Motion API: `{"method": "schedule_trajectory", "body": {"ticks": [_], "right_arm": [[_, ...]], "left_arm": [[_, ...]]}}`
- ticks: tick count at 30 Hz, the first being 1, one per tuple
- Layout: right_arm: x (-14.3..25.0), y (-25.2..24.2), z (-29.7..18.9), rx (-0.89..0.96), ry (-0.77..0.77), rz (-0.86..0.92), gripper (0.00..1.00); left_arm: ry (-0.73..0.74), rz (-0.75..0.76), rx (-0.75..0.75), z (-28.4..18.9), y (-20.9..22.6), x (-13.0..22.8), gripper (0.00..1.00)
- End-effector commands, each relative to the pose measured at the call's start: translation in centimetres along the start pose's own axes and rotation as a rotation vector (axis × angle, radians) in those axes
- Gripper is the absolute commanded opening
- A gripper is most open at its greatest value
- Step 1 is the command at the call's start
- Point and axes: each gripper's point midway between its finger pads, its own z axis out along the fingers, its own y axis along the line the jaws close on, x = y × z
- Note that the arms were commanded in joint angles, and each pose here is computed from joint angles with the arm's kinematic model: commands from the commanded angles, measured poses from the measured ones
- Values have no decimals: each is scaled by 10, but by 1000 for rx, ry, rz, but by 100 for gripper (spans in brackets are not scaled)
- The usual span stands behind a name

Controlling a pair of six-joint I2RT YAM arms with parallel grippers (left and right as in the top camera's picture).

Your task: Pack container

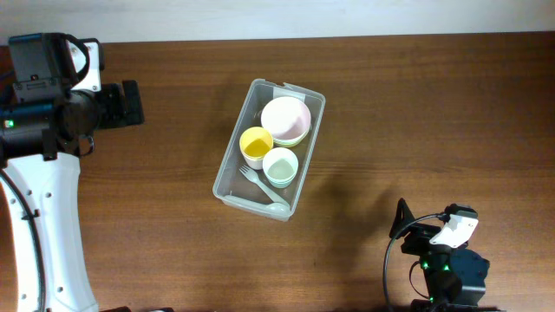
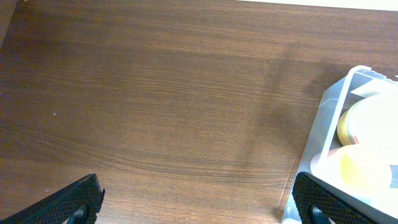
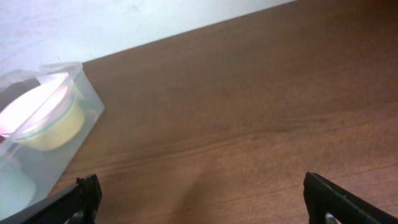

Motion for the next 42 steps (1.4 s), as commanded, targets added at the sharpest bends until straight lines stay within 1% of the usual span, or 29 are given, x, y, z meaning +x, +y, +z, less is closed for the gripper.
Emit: {"method": "schedule_trajectory", "body": {"ticks": [1,26,30,35,39,42], "right_arm": [[1,-3,1,13,-10,-10,99],[1,-3,1,14,-10,-10,99],[1,-3,1,14,-10,-10,99],[1,-3,1,14,-10,-10,99],[1,-3,1,14,-10,-10,99],[1,-3,1,14,-10,-10,99]], "left_arm": [[-20,-13,5,-6,0,-4,100],[-20,-12,5,-6,0,-4,100],[11,-13,-9,-5,2,3,100],[-106,13,17,-14,-7,-20,100],[-269,237,101,-22,-40,-34,100],[-343,274,106,-22,-49,-25,100]]}}
